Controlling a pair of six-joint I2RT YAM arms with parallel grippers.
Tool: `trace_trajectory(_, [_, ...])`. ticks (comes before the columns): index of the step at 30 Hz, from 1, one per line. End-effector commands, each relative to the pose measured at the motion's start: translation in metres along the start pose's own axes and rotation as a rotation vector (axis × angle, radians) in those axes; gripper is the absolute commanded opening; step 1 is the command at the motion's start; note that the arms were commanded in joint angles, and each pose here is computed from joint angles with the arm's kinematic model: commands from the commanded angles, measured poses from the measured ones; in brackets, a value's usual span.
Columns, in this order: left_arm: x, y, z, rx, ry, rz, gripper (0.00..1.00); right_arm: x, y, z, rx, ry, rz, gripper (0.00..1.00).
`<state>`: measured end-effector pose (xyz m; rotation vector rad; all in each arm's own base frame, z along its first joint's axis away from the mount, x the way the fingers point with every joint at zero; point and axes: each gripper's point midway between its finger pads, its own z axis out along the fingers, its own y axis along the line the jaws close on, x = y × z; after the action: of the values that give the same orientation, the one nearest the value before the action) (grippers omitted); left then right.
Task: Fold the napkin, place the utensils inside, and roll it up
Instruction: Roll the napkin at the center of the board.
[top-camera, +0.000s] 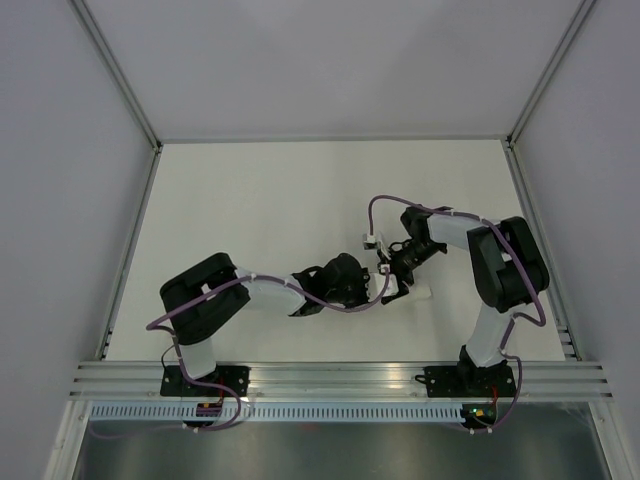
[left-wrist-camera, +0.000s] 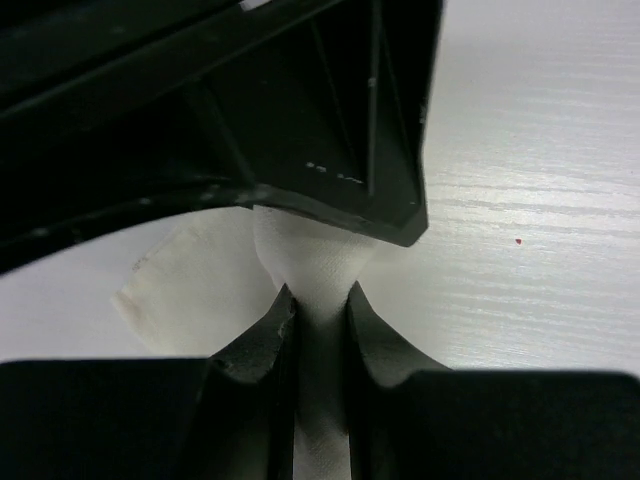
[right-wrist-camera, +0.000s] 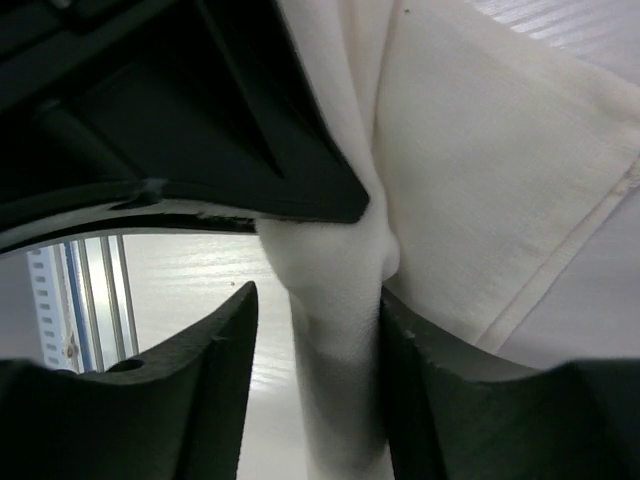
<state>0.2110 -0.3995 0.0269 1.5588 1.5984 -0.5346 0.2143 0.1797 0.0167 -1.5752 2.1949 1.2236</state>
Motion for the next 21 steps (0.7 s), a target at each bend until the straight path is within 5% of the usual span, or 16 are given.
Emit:
trace_trajectory(1, [0.028,-0.036,0.001,0.168,0.078,-0.169,0.02,0.005,-0.032,-0.005,0.164,0.038,-0.079,0.57])
trace_trajectory(6, [0.04,-0.044,-0.001,0.229,0.103,-0.228,0.02,-0.021,-0.025,-0.025,0.219,-0.022,-0.094,0.7])
trace_trajectory(21, [0.056,-0.045,-0.004,0.394,0.143,-0.445,0.02,-0.073,-0.024,-0.111,0.546,-0.327,-0.079,0.75])
